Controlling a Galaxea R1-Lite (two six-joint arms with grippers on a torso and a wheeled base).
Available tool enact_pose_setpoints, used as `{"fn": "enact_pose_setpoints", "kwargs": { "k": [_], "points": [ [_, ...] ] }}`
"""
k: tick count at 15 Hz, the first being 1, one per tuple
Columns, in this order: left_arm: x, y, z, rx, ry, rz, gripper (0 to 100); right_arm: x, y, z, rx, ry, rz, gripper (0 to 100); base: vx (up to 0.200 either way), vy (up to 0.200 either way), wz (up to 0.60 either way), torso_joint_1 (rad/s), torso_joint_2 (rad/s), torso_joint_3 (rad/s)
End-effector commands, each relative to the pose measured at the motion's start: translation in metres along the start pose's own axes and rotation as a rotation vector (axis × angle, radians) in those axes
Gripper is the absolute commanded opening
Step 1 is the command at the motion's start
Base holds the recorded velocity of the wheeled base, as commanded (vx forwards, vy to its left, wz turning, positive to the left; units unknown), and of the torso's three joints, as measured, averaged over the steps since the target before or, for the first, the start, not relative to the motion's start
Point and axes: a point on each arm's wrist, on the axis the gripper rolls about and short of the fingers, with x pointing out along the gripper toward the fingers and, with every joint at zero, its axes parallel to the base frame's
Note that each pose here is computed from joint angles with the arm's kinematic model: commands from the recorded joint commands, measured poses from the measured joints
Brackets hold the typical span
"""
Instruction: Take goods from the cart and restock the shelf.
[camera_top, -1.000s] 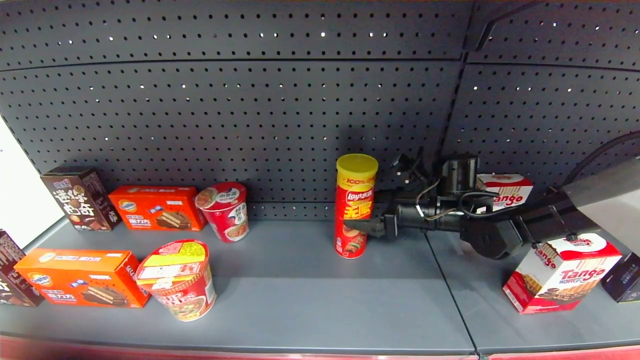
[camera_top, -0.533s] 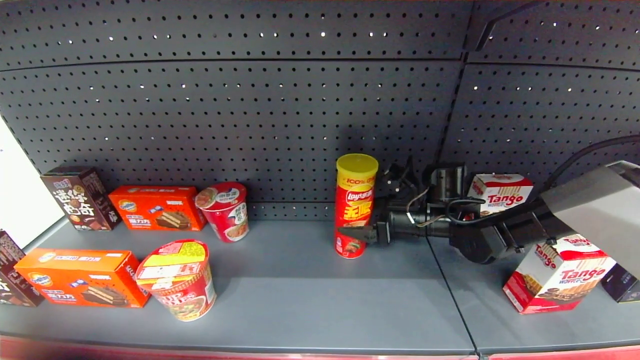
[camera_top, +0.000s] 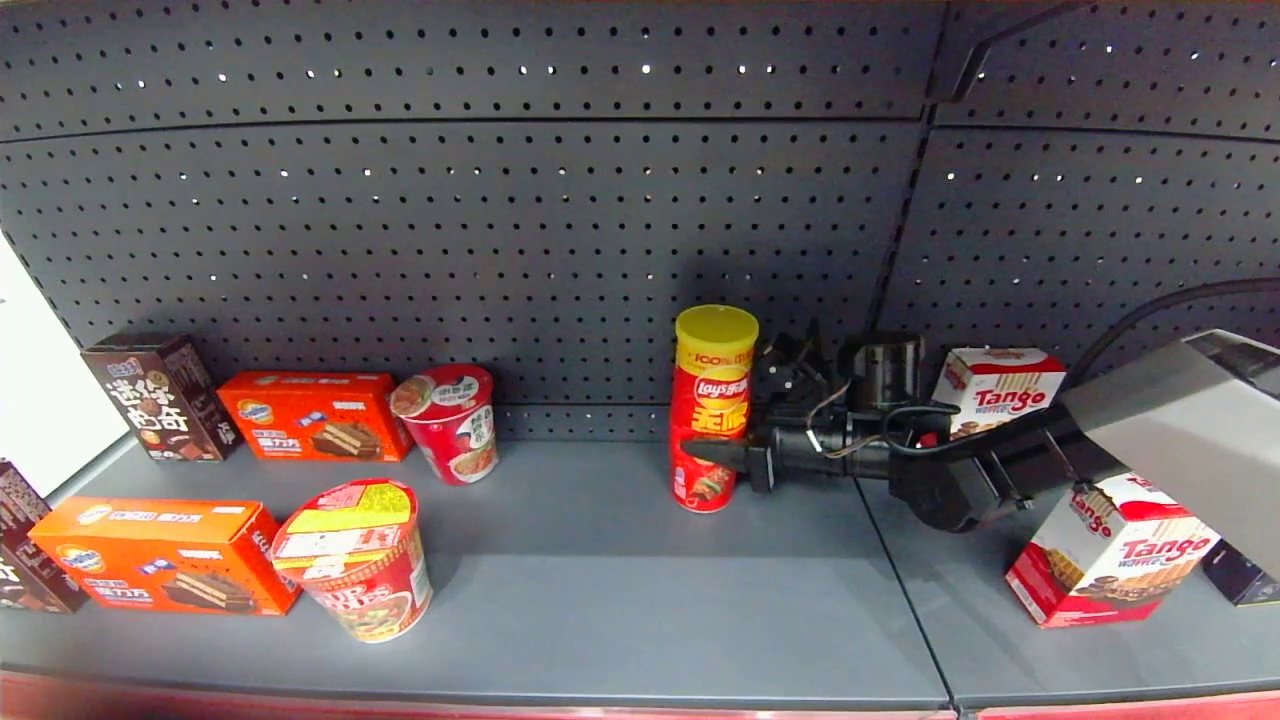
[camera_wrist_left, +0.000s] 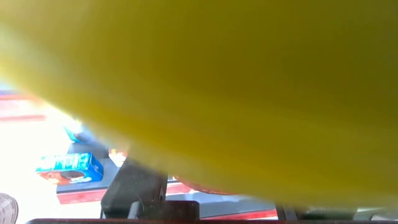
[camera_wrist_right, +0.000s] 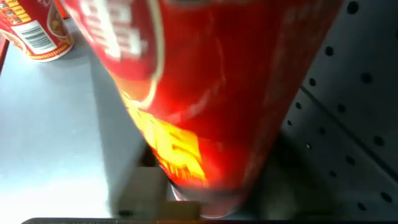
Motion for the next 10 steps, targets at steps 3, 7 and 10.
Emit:
{"fn": "enact_pose_setpoints", "kwargs": {
  "k": [3, 7, 10],
  "points": [
    [0.0, 0.0, -0.001, 0.0, -0.006, 0.001, 0, -0.008, 0.021, 0.018, -0.02, -0.016, -0.003, 0, 0.0, 0.0, 0.0, 0.0, 0.0, 0.0],
    [-0.001, 0.0, 0.003, 0.001, -0.019, -0.003, 0, -0.036, 0.061, 0.044, -0.008, -0.03, -0.02, 0, 0.0, 0.0, 0.0, 0.0, 0.0, 0.0],
    [-0.005, -0.001, 0.008, 0.003, -0.044, -0.003, 0, -0.084, 0.099, 0.05, 0.001, -0.021, -0.019, 0, 0.0, 0.0, 0.0, 0.0, 0.0, 0.0]
  ]
}}
